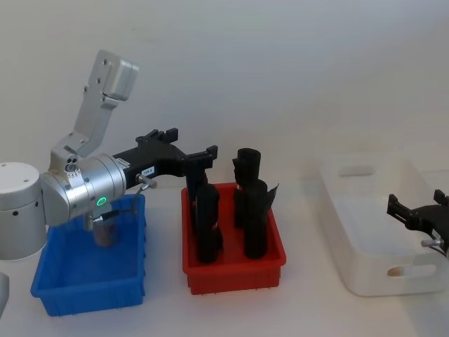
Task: Pick the cotton swabs from the blue box and place them into the white box.
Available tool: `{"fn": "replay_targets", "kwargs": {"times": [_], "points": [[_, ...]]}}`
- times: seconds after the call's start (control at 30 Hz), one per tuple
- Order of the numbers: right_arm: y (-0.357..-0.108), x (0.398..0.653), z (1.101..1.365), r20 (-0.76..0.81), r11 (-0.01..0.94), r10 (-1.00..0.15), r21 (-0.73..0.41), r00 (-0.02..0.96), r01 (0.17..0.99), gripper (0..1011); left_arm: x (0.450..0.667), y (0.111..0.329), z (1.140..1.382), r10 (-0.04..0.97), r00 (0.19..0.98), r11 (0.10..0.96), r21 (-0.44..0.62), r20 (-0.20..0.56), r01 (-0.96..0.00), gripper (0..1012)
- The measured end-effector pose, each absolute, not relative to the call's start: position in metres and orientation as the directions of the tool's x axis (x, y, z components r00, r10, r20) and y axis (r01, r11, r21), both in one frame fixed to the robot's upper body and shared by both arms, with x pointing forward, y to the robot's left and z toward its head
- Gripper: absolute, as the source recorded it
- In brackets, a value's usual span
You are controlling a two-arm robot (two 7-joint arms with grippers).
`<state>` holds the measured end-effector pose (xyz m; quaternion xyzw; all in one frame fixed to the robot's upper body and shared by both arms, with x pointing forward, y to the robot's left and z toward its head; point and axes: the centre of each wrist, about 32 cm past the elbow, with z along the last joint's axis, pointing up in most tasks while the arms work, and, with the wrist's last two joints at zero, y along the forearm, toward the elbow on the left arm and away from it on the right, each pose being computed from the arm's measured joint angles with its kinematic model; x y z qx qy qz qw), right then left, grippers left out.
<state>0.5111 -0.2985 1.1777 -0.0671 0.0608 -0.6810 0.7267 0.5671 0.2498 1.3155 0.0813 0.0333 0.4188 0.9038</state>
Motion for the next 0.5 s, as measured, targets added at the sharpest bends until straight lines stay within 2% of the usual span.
{"fn": "replay_targets", "kwargs": {"times": [0.23,0.5], "points": [[-0.294,0.507,1.178,0.007,0.081,-0.996,-0.163,0.084,0.983,1001,0.565,0.248,1.311,0.768,0.641,0.629,0.17,0.018,-0.759,1004],[-0.278,0.49,1.18,0.021,0.154,-0.987,-0.098,0.157,0.983,1002,0.556,0.24,1.293,0.797,0.6,0.586,0.144,0.076,-0.797,1004]]}}
